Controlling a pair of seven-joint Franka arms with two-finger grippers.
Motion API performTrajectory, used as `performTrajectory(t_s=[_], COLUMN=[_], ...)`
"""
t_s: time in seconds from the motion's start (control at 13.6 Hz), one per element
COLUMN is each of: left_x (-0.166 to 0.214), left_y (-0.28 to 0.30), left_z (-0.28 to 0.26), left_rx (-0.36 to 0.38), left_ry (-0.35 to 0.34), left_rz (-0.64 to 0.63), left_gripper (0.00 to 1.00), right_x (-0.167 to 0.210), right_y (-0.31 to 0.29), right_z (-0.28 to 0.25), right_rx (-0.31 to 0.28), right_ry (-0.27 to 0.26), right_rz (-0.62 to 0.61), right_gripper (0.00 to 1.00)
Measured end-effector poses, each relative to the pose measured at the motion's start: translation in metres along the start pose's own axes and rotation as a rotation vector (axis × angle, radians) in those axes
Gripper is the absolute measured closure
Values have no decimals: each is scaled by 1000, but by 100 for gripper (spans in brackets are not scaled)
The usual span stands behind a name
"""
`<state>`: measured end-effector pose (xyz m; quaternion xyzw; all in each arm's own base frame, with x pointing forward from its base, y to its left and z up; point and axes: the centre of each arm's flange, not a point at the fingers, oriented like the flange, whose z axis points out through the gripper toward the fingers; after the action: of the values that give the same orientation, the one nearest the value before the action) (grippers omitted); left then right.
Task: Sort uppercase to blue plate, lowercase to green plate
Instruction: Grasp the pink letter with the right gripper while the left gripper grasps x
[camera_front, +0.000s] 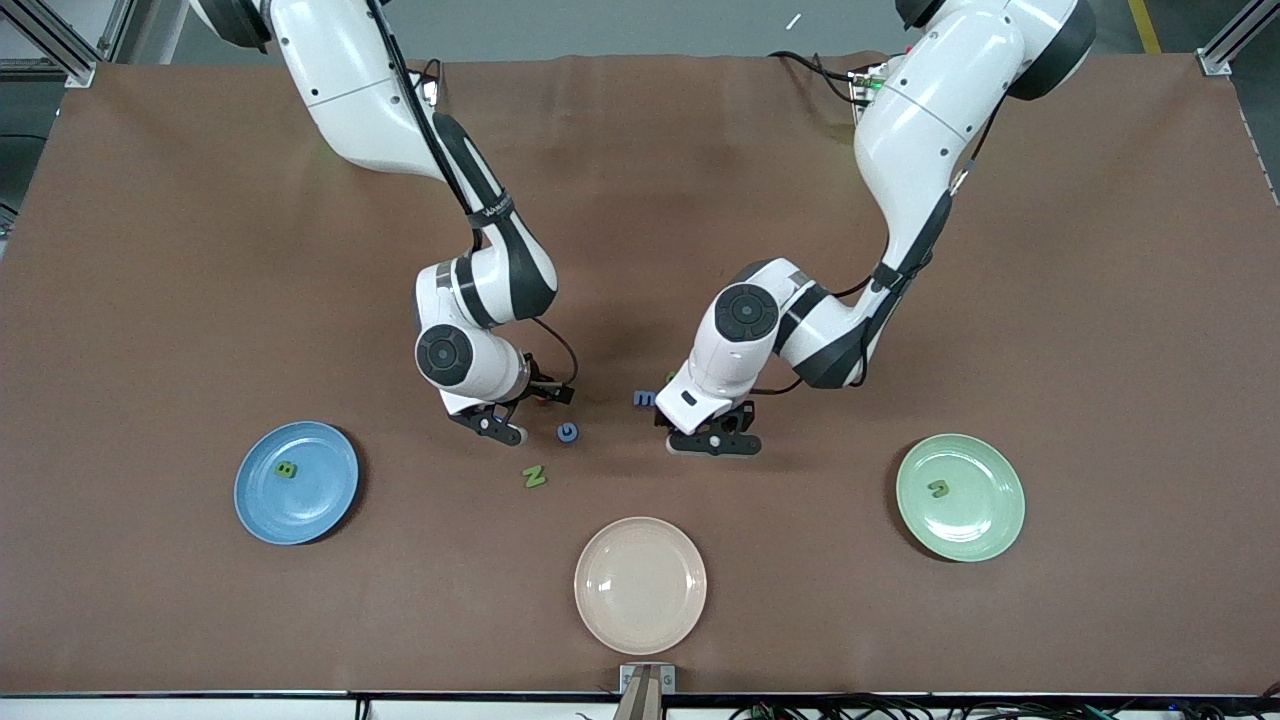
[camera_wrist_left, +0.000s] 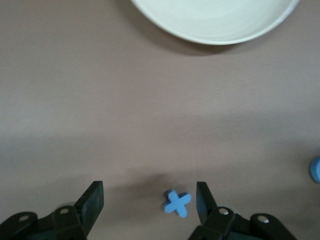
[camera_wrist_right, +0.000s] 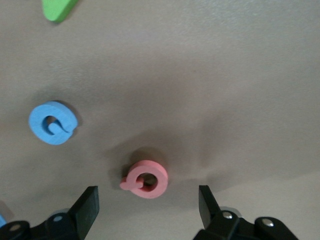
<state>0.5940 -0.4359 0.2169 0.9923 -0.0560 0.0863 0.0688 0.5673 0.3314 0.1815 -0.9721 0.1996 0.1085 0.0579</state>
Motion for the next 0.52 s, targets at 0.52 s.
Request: performTrajectory(t_s=[0.52], left_x=[-17], left_y=[17], left_z=[24], left_rx=[22], left_ry=[40], left_rz=[190], left_gripper=[32], right_x=[-7], right_y=[-6], right_z=[4], right_rx=[5], right_ry=[15], right_rz=[-12], right_gripper=[33])
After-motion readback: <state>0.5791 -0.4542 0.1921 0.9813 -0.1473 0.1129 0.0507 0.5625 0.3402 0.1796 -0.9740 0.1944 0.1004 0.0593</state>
